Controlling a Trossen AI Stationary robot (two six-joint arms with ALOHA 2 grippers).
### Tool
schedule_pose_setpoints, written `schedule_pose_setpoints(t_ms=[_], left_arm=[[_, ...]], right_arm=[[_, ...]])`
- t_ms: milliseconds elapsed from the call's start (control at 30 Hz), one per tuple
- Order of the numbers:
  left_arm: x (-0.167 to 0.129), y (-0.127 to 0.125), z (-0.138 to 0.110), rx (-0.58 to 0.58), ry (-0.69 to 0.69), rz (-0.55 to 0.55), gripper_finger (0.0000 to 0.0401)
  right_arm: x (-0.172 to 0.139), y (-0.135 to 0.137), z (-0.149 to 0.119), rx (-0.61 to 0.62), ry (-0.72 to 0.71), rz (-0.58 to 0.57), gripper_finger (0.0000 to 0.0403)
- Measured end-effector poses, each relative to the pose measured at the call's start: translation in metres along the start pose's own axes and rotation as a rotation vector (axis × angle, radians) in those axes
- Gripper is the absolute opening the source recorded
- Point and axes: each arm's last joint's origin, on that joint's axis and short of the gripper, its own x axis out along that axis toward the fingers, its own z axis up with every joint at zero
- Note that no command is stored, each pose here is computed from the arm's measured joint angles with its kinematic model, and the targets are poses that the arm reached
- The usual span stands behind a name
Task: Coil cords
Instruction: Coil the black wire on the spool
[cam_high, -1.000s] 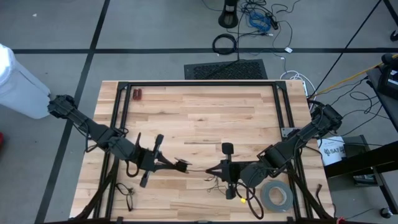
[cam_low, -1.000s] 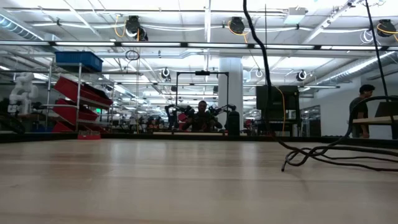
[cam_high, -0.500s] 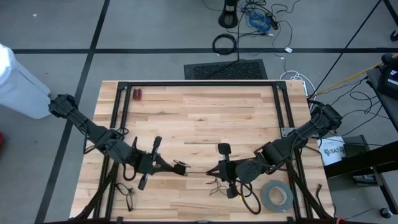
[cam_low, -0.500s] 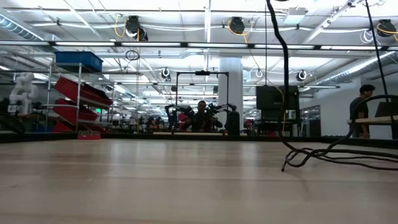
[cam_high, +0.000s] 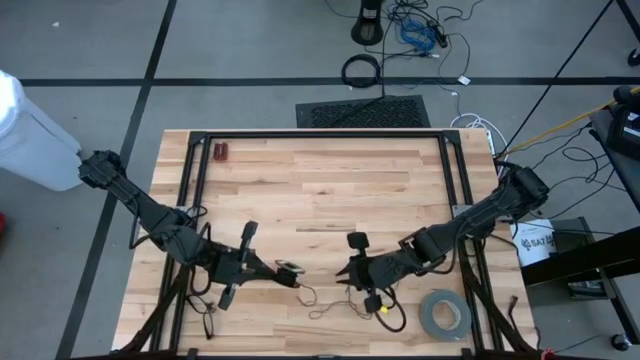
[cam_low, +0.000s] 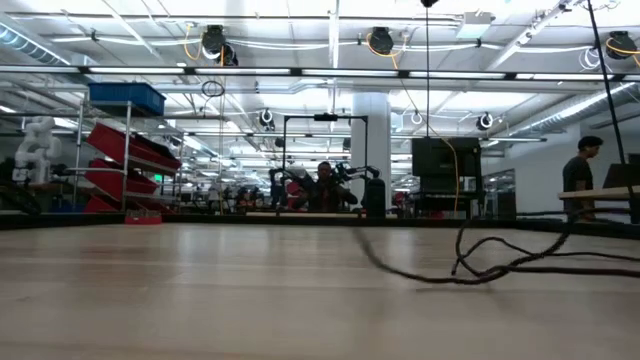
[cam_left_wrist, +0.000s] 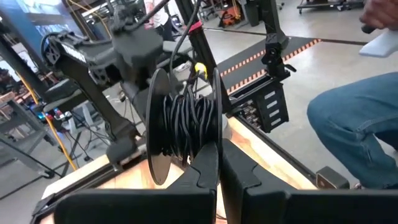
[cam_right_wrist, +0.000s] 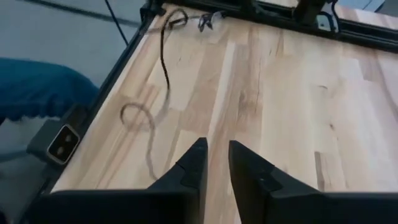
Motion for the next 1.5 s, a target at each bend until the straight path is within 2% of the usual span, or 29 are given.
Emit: schedule_pose_setpoints(t_ms=[167, 267, 433, 700, 1000, 1133, 1500], left_arm=[[0.0, 0.001, 0.0, 0.006, 0.002, 0.003, 0.0003], [0.0, 0.001, 0.0, 0.008, 0.002, 0.003, 0.0003], [0.0, 0.001, 0.0, 0.032, 0.002, 0.003, 0.0003], [0.0, 0.002, 0.003, 0.03, -0.032, 0.016, 0.0003], [0.001, 0.002, 0.004, 0.045, -0.038, 0.019, 0.0003], [0.001, 0.002, 0.004, 0.051, -0.041, 0.017, 0.0003], [0.001, 0.002, 0.003, 0.054, -0.034, 0.015, 0.0003]], right_arm=[[0.008, -0.004, -0.004, 0.039, -0.108, 0.002, 0.0061], [0.008, -0.001, 0.003, 0.035, -0.231, 0.079, 0.0062], [0.008, 0.002, 0.002, 0.046, -0.342, 0.189, 0.0062], [0.019, 0.0, -0.028, 0.059, -0.303, 0.199, 0.0073], [0.043, -0.002, -0.034, 0.1, -0.336, 0.182, 0.0151], [0.058, -0.004, -0.039, 0.121, -0.353, 0.178, 0.0172], [0.066, -0.014, -0.04, 0.217, -0.358, 0.221, 0.017]])
